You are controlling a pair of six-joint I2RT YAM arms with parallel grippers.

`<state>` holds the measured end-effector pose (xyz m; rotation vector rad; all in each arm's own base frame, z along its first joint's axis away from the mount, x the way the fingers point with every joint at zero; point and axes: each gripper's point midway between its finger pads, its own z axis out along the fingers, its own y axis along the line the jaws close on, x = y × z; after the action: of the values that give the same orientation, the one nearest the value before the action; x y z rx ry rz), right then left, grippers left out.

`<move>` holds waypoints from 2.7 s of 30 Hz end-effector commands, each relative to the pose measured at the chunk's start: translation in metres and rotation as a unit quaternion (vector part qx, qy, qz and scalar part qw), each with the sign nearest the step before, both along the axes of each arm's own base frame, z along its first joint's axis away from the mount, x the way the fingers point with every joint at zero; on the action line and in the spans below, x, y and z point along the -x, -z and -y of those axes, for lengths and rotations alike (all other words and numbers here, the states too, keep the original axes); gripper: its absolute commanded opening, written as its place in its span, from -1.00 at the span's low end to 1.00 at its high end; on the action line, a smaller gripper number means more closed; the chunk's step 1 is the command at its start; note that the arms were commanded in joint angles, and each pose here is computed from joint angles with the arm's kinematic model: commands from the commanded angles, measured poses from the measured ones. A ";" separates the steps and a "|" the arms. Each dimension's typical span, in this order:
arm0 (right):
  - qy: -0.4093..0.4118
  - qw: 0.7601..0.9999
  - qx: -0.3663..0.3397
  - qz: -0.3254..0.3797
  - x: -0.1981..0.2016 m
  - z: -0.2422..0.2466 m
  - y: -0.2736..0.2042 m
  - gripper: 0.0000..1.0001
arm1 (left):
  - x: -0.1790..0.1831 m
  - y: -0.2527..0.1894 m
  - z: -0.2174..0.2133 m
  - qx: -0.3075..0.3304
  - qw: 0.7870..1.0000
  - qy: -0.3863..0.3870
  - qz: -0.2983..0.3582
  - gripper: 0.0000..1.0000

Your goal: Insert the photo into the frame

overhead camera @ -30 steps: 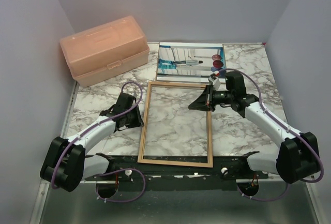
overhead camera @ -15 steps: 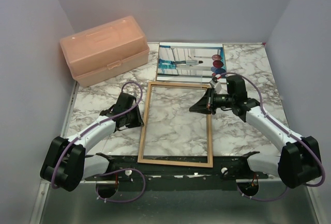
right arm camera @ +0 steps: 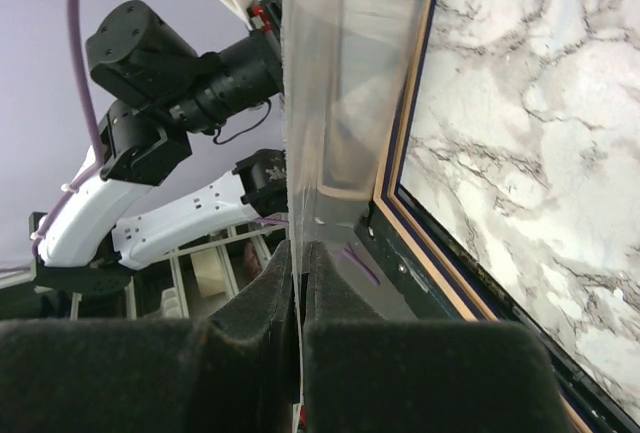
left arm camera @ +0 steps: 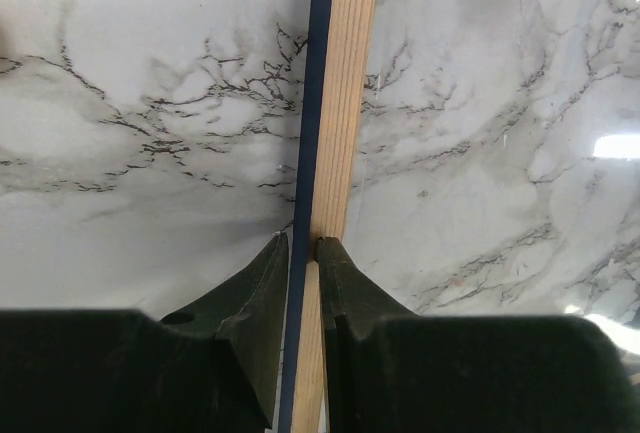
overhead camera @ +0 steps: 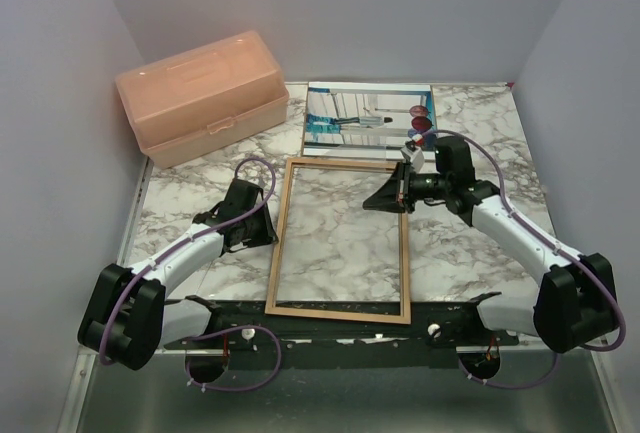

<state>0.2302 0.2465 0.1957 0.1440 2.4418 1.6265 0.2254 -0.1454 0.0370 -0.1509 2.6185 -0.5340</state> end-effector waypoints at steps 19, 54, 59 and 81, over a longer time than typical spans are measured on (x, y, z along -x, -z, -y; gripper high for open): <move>-0.028 0.999 -0.004 0.027 0.001 -0.003 -0.015 -0.99 | -0.004 0.005 -0.009 -0.029 1.000 -0.005 -0.004 -0.61; -0.028 1.000 0.002 -0.005 -0.003 -0.004 0.025 -0.99 | -0.003 0.006 -0.009 -0.030 1.000 -0.004 -0.005 -0.62; -0.029 0.999 0.017 -0.004 0.000 -0.001 0.039 -0.99 | -0.003 0.006 -0.009 -0.029 1.000 -0.003 -0.006 -0.62; -0.029 0.991 0.132 -0.008 -0.013 0.016 0.090 -0.99 | -0.002 0.006 -0.008 -0.028 1.000 -0.001 -0.006 -0.62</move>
<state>0.2438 0.2315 0.1128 0.0719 2.6330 1.3783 0.2307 -0.1389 0.0360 -0.1498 2.6188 -0.4823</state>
